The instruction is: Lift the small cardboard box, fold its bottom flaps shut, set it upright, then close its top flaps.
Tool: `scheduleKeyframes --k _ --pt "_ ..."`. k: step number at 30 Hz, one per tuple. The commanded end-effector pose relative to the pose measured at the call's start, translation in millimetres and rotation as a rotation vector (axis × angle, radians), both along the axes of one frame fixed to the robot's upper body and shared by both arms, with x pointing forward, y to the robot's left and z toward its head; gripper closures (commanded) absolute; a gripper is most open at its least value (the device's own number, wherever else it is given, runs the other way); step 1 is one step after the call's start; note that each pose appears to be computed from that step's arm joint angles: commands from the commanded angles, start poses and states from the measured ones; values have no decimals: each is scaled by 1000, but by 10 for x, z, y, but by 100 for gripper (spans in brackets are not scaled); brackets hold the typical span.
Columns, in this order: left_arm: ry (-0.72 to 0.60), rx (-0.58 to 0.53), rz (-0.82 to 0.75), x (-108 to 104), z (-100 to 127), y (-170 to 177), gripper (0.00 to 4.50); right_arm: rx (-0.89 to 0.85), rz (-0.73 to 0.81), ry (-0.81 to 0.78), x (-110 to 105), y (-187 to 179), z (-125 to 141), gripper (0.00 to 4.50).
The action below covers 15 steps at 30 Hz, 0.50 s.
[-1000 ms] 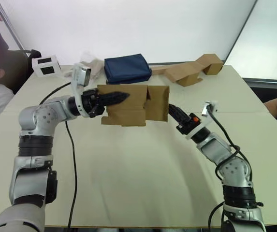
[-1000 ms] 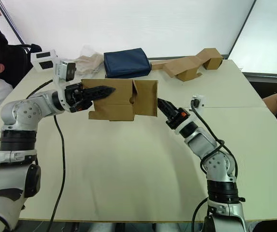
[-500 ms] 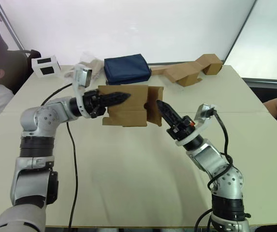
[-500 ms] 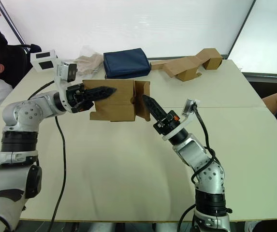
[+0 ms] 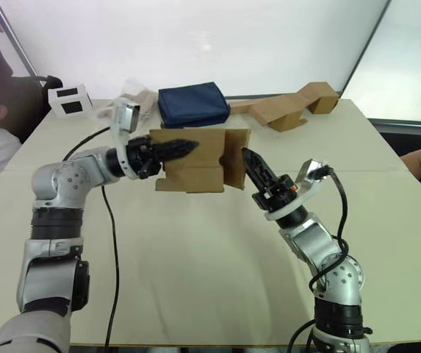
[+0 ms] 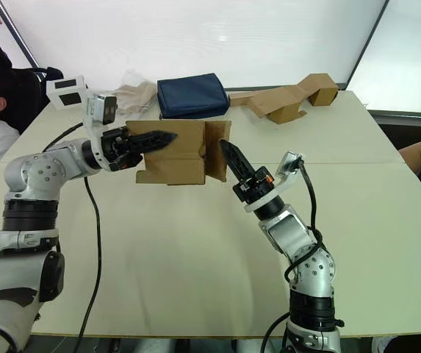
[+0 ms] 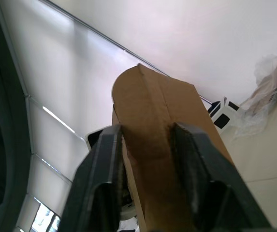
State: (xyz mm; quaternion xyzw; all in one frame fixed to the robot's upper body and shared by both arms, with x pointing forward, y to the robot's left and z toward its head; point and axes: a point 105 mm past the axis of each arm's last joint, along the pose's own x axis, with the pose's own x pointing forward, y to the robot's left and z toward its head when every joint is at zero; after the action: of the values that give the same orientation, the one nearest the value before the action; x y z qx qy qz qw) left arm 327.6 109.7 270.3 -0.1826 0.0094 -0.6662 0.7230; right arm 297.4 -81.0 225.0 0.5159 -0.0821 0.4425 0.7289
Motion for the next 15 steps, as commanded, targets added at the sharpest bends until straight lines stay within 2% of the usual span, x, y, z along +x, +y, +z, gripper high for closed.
scheduleKeyframes --k 1,4,7,10,15 --pt "-55 -31 -2 -39 141 30 450 16 33 -68 -124 42 138 315" --pt "-56 -31 0 -33 140 35 450 -19 14 -64 -107 70 99 315" --pt "-56 -31 -1 -34 139 35 450 -47 12 -67 -116 88 60 237" --pt "-56 -30 -1 -32 136 35 450 -59 25 -63 -132 86 30 118" --pt "-57 -30 2 -33 140 45 450 -67 38 -82 -189 -9 23 118"
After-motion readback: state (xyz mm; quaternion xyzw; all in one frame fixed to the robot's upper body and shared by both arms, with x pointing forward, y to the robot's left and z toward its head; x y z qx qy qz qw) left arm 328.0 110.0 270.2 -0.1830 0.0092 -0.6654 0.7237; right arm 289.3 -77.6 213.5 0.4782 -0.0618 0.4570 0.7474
